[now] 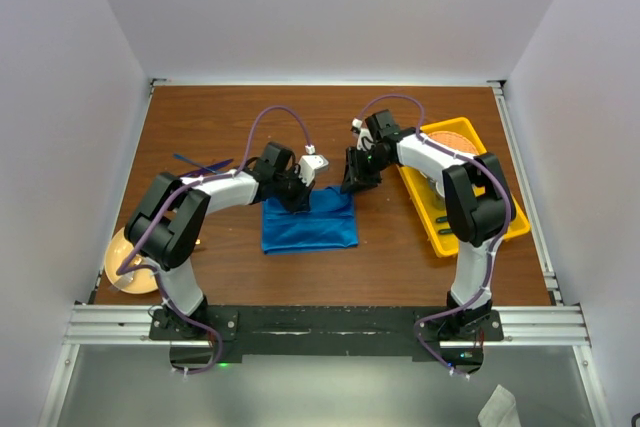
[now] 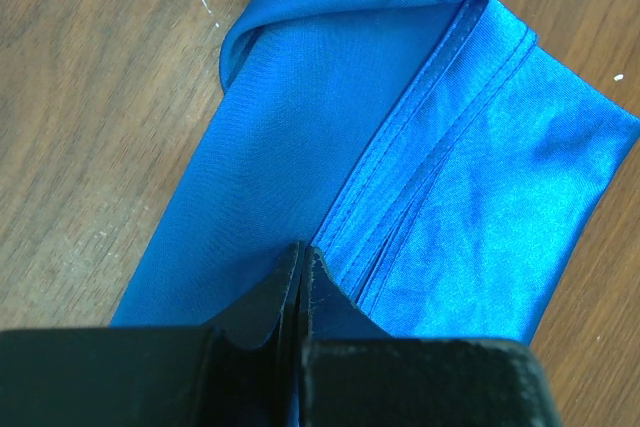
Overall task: Fold the napkin into a case and place the utensils inside
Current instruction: Smooth out the 2/3-rectangle-folded napkin at the center of the board.
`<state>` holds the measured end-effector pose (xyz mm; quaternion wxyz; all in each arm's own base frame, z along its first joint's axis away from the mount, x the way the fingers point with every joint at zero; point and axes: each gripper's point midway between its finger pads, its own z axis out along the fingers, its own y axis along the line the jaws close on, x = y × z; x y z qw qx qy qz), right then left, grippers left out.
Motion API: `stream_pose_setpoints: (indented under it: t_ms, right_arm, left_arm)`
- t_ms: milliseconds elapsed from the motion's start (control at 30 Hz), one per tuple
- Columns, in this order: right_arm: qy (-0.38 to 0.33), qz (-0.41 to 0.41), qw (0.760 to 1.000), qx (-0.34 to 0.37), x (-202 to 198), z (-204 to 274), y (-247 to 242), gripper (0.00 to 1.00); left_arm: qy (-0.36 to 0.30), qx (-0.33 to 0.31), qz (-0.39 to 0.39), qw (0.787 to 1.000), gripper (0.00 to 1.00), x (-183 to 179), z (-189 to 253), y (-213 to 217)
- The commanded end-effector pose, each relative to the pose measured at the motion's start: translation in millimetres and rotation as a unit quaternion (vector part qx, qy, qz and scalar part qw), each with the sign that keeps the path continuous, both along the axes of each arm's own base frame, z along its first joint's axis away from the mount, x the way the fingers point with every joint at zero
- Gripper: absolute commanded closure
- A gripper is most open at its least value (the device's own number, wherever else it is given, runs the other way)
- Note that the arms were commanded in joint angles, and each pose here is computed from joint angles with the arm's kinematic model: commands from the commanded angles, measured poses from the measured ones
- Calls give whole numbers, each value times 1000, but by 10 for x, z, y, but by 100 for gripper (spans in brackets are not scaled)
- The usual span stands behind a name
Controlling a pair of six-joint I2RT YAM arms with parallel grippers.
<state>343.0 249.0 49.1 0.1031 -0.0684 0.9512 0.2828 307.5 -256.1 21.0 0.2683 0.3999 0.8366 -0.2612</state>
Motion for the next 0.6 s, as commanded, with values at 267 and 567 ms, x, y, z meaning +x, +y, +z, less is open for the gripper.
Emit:
stream_pose_setpoints:
  t_ms: [267,567]
  right_arm:
    - [-35,-32,999,-12,240,181,-56,64]
    - [-40,-38,998,-3,281,224,-22,63]
  left_arm:
    - [24,37,15,999,100,-103,-235,150]
    - [26,36,13,999,100,-98,-247,138]
